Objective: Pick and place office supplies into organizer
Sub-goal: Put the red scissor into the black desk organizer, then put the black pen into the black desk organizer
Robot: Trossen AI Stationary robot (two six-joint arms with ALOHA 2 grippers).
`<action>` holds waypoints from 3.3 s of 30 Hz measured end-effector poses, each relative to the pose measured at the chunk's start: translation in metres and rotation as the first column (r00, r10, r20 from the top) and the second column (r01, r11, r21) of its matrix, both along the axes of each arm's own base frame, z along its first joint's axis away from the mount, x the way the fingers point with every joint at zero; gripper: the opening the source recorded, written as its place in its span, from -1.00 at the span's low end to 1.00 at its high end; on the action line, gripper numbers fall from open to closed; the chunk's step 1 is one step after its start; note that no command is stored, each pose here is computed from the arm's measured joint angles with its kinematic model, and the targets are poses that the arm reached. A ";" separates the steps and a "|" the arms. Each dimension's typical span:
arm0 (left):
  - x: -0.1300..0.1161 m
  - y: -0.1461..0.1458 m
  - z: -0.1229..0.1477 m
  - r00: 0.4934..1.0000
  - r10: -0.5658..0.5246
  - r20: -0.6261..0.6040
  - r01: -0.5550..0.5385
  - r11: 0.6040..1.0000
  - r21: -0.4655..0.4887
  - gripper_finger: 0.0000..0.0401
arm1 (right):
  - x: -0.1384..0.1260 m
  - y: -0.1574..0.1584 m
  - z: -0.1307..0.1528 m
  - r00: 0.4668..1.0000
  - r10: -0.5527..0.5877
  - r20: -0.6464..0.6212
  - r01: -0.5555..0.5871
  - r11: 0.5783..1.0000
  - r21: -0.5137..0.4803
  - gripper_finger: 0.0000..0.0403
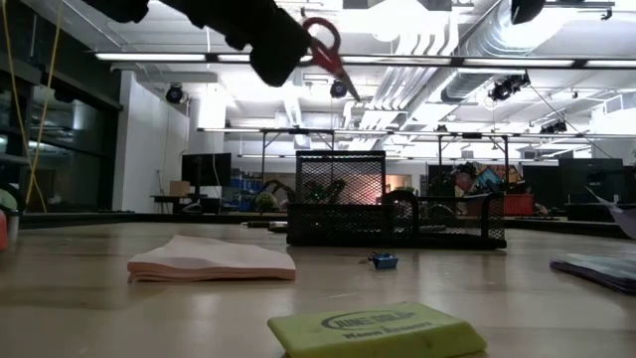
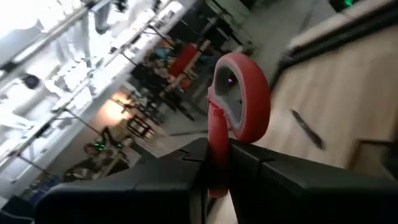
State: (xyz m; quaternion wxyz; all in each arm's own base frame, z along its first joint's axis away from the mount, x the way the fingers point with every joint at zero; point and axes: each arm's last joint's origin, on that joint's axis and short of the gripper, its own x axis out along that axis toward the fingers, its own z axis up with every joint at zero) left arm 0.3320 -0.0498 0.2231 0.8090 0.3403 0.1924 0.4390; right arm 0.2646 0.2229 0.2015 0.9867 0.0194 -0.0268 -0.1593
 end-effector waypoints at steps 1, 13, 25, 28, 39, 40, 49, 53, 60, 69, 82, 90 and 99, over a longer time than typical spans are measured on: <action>0.002 -0.001 0.000 1.000 -0.008 -0.012 0.008 1.000 -0.011 -0.89 | -0.001 0.001 0.000 1.000 -0.013 -0.005 0.013 1.000 -0.011 -0.45; 0.015 -0.007 0.031 0.987 -0.100 -0.124 0.057 0.948 -0.314 -0.89 | -0.004 0.003 -0.006 0.998 -0.050 -0.042 0.049 0.999 -0.021 -0.45; -0.012 -0.002 0.101 0.960 -0.261 -0.106 0.147 0.784 -0.602 -0.89 | -0.042 0.022 0.005 0.951 -0.298 -0.080 0.290 0.952 -0.101 -0.45; -0.014 -0.004 0.114 0.951 -0.298 -0.080 0.174 0.732 -0.659 -0.89 | -0.043 0.023 0.002 0.952 -0.294 -0.084 0.284 0.952 -0.111 -0.45; -0.027 0.008 0.130 0.955 -0.255 -0.150 0.066 0.678 -0.732 -0.89 | -0.036 0.016 -0.013 0.941 -0.326 -0.088 0.317 0.943 -0.100 -0.45; -0.027 0.011 0.129 0.957 -0.250 -0.151 0.059 0.674 -0.737 -0.89 | -0.035 0.014 -0.013 0.940 -0.330 -0.085 0.322 0.942 -0.093 -0.45; -0.017 0.044 0.118 0.940 -0.282 -0.191 0.009 0.580 -0.814 -0.89 | -0.030 0.010 -0.014 0.936 -0.342 -0.086 0.334 0.938 -0.089 -0.45; -0.009 0.055 0.109 0.935 -0.292 -0.202 -0.012 0.542 -0.840 -0.89 | -0.030 0.010 -0.014 0.935 -0.343 -0.088 0.335 0.938 -0.094 -0.45; 0.007 0.068 0.090 0.886 -0.412 -0.214 -0.008 0.447 -0.894 -0.89 | -0.031 0.009 -0.019 0.935 -0.343 -0.090 0.335 0.938 -0.091 -0.45; 0.025 0.085 0.059 0.870 -0.401 -0.288 -0.089 0.447 -0.890 -0.79 | -0.032 0.007 -0.025 0.936 -0.342 -0.086 0.337 0.939 -0.068 -0.45; 0.024 0.087 0.061 0.874 -0.384 -0.299 -0.090 0.476 -0.875 -0.76 | -0.031 0.005 -0.025 0.933 -0.349 -0.089 0.343 0.936 -0.078 -0.45; 0.017 0.086 0.076 0.879 -0.404 -0.253 -0.037 0.472 -0.881 -0.53 | -0.028 0.003 -0.026 0.932 -0.352 -0.092 0.346 0.935 -0.075 -0.45; 0.009 0.087 0.087 0.884 -0.380 -0.273 -0.030 0.536 -0.844 0.03 | -0.026 0.002 -0.026 0.932 -0.349 -0.098 0.342 0.936 -0.080 -0.45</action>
